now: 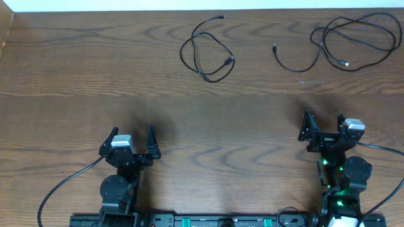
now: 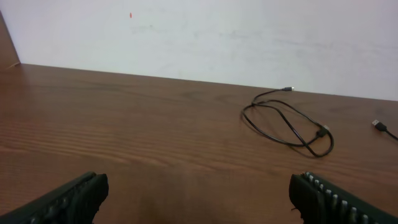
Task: Untangle cables
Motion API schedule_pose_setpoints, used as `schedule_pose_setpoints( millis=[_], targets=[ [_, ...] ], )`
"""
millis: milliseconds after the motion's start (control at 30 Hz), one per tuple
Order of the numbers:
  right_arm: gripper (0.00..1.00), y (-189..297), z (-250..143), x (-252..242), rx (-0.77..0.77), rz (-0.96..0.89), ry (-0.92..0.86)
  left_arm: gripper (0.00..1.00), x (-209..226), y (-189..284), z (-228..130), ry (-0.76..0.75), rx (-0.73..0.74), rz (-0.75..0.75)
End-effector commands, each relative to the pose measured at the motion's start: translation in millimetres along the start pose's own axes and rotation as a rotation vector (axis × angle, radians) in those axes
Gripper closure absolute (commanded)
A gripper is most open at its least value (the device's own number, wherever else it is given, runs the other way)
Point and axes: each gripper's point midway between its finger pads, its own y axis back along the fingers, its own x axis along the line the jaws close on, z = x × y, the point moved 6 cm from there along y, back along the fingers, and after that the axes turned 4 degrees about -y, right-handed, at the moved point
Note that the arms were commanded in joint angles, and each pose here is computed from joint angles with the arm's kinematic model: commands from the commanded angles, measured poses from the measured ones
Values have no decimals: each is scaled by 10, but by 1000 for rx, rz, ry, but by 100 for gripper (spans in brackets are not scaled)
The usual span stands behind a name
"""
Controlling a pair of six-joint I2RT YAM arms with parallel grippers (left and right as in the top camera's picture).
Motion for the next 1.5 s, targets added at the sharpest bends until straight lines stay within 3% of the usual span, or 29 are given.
schedule_pose_setpoints(
  millis=[0,400,633,1467],
  targets=[
    [1,27,-15,-10,6,-16,47,2,25,-7,-139,-21,53,16],
    [1,276,-232,-44,119,-42,201,2,25,-7,-139,-21,53,16],
    [1,391,41,72,-57,-5,321,2,25,-7,-139,-21,53,16],
    [1,381,-30,170,-37,4,329,2,25,-7,-139,-21,53,16]
  ],
)
